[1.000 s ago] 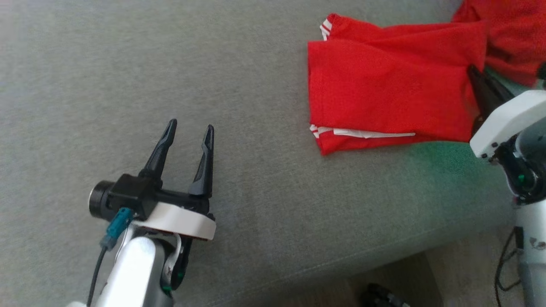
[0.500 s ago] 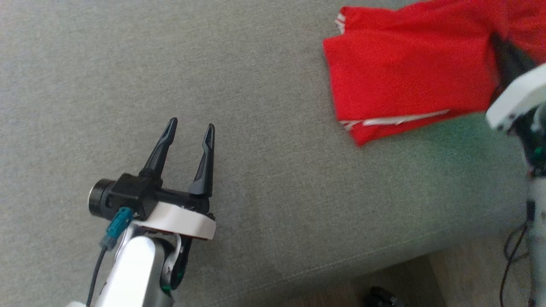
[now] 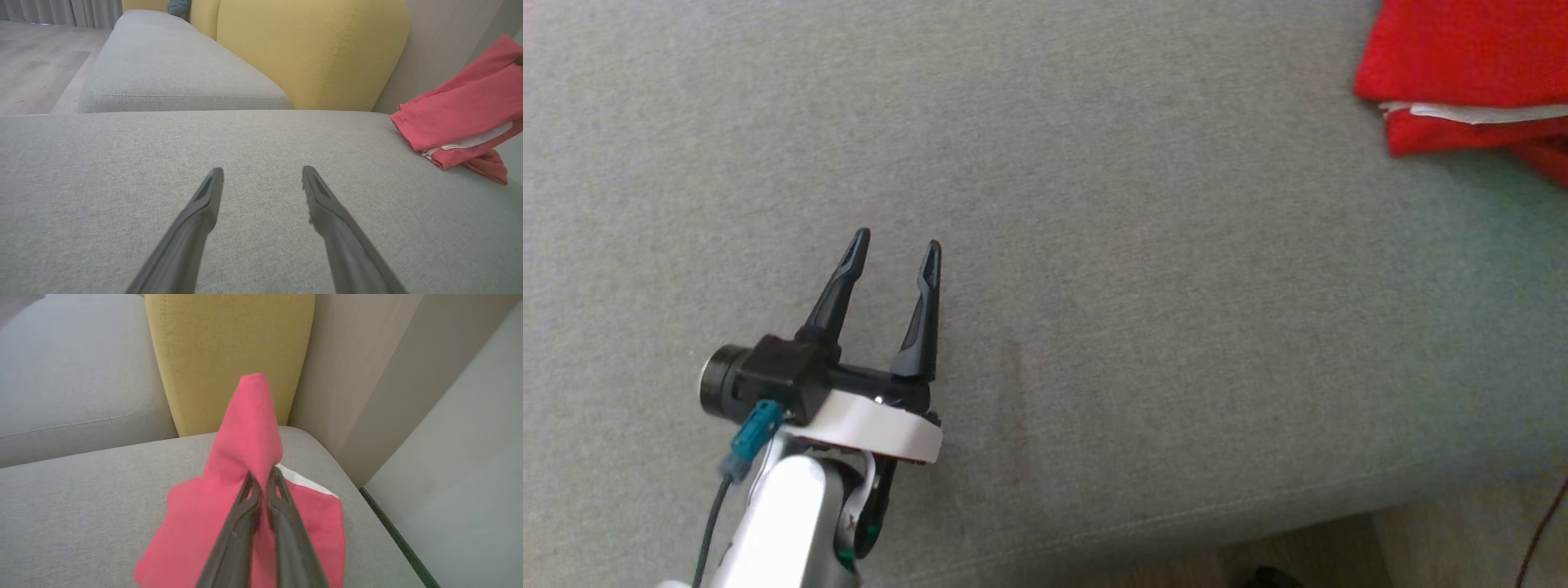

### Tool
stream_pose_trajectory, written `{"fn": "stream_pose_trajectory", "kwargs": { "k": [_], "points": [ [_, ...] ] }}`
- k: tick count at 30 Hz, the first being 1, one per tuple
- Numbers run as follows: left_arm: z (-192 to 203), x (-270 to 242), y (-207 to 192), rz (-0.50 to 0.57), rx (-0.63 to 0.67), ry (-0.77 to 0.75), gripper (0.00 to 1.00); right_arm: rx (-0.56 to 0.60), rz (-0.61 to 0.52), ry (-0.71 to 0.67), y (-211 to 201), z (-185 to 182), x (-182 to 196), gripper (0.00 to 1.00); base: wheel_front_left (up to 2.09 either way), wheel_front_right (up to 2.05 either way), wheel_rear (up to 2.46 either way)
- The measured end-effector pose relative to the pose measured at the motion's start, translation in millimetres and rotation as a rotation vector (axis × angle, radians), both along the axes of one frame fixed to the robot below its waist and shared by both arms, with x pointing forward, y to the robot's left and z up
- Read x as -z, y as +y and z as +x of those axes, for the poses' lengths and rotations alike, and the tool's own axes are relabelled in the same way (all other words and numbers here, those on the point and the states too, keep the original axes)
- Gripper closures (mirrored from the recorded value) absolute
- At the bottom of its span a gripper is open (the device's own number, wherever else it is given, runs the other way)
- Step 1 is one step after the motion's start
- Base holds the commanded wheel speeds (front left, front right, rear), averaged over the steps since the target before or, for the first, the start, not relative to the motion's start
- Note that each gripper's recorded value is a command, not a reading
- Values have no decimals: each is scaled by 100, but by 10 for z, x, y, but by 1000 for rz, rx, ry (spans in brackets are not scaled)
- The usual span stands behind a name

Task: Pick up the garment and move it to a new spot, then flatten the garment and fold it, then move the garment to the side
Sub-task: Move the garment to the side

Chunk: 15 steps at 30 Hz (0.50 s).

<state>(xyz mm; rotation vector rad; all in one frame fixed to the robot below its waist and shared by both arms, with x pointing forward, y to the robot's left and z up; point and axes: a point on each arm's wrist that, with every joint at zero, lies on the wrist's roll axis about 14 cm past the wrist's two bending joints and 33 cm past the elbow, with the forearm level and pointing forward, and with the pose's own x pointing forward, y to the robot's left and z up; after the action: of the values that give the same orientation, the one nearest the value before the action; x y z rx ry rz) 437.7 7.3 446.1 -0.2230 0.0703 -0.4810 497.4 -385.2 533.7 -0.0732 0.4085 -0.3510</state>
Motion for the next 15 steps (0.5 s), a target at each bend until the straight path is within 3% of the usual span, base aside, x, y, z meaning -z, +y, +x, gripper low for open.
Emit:
{"fn": "stream_pose_trajectory", "kwargs": {
  "k": [8,15],
  "points": [
    [-16,24,69,3,-17,7,0,78,-118,67,-403,27,-182,100,0,0,0],
    [-12,57,85,3,-21,15,0,57,-189,135,-391,56,-157,100,0,0,0]
  ]
}}
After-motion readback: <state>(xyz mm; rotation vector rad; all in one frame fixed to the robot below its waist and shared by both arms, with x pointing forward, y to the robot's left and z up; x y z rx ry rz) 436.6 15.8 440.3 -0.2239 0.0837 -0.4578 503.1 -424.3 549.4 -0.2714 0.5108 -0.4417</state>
